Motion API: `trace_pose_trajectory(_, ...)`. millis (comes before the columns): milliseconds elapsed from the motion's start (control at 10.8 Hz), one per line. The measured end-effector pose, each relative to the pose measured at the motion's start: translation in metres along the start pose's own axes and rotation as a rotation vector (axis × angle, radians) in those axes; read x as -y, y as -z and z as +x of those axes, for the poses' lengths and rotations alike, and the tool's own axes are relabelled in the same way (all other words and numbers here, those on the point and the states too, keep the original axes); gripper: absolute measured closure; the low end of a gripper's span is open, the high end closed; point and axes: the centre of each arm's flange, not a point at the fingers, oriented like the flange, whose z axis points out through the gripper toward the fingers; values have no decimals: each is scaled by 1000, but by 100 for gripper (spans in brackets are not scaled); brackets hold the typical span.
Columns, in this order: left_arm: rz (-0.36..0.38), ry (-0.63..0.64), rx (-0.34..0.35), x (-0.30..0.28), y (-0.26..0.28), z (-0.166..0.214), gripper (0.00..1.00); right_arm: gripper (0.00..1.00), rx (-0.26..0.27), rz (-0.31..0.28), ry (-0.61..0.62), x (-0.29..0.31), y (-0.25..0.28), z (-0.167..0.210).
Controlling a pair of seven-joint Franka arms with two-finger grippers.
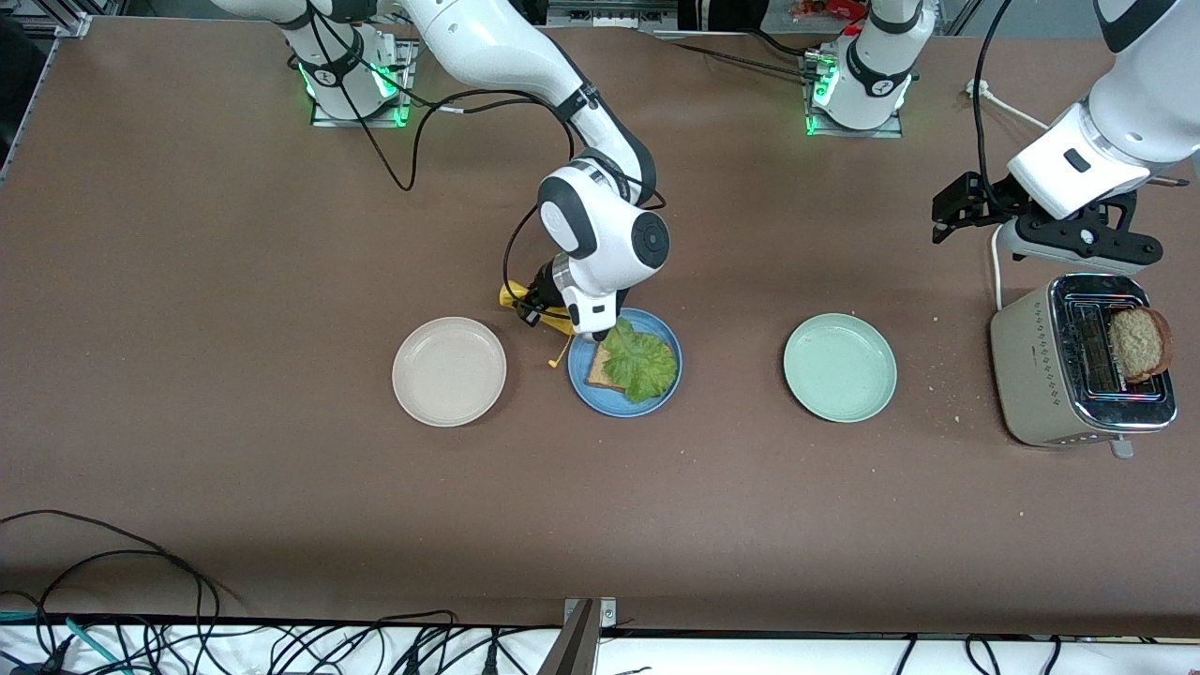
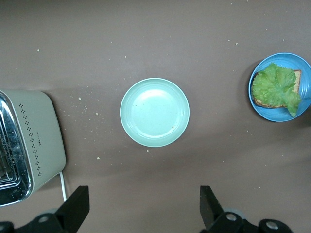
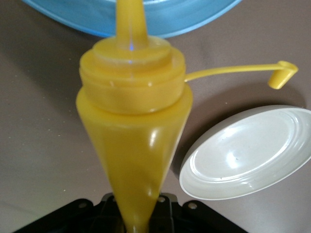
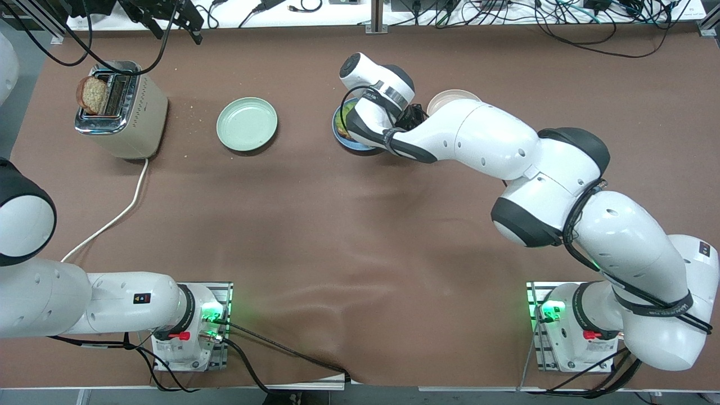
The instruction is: Make sandwich in blue plate with both arms
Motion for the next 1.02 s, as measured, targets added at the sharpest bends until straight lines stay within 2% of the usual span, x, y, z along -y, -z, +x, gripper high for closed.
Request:
trace_pose_trajectory(464, 0, 0, 0, 0, 0, 0, 0, 84, -3, 10, -15, -9, 0, -2)
trace_pose_trajectory(742, 0, 0, 0, 0, 0, 0, 0, 84, -65, 104, -22, -65, 7, -26)
trace_pose_trajectory(1020, 0, 0, 0, 0, 0, 0, 0, 84, -149, 217, 25, -144, 11, -79)
